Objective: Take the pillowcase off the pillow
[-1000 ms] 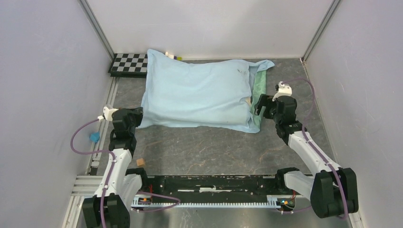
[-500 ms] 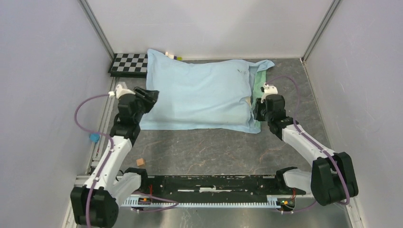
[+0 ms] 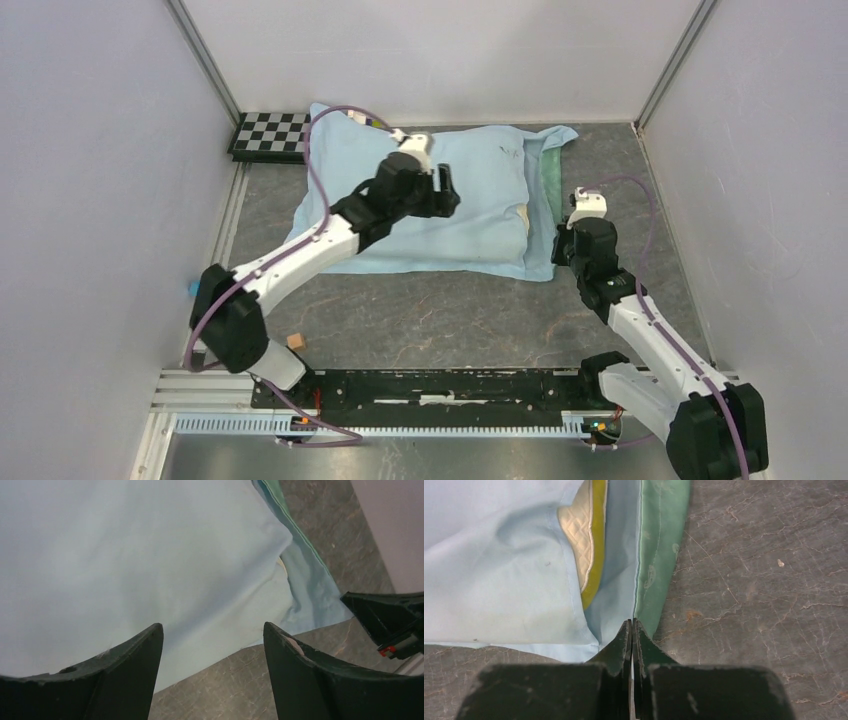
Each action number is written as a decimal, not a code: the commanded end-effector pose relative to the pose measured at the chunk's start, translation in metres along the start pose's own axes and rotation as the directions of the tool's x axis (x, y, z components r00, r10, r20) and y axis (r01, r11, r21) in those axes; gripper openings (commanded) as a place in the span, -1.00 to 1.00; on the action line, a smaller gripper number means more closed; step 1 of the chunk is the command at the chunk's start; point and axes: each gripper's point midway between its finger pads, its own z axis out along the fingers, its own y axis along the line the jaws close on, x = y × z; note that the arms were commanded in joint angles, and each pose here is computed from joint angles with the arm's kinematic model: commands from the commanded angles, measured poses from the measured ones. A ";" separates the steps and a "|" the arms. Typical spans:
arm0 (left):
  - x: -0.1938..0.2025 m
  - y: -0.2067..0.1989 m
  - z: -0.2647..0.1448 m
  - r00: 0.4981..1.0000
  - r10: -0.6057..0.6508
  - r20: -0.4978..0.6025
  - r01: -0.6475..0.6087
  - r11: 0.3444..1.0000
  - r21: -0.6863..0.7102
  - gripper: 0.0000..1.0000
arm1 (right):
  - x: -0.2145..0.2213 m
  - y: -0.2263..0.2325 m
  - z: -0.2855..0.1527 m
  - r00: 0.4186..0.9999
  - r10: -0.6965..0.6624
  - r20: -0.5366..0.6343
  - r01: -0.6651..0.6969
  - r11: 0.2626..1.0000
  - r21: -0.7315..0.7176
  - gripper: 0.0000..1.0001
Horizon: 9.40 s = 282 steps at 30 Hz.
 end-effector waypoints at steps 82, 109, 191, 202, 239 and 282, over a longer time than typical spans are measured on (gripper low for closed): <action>0.041 -0.003 -0.135 0.975 0.196 0.107 -0.213 0.961 0.176 0.08 | 0.002 0.082 -0.003 0.999 -0.003 -0.053 -0.023 0.874 -0.486 0.90; 0.156 -0.029 -0.070 0.638 0.661 -0.395 -0.743 0.663 -0.089 0.85 | 0.039 0.085 0.043 0.949 -0.295 -0.112 0.230 0.889 -0.397 0.80; 0.076 -0.164 -0.235 0.923 0.379 -0.064 -0.138 0.481 0.866 -0.95 | -0.071 0.137 0.109 0.991 0.130 -0.041 -0.130 0.802 -0.583 0.36; 0.087 -0.124 -0.151 0.924 0.337 -0.180 -0.173 0.788 0.591 -0.95 | -0.057 0.110 0.090 0.998 0.048 -0.043 -0.062 0.885 -0.461 0.61; 0.102 -0.128 -0.045 0.952 0.234 -0.196 -0.129 0.891 0.435 -0.95 | -0.027 0.147 -0.070 0.630 0.662 -0.407 -0.760 0.414 -0.501 0.96; 0.098 -0.092 -0.027 0.878 0.386 -0.284 -0.361 0.922 0.138 0.55 | 0.032 0.155 -0.041 0.860 0.360 -0.362 -0.507 0.687 -0.520 -1.00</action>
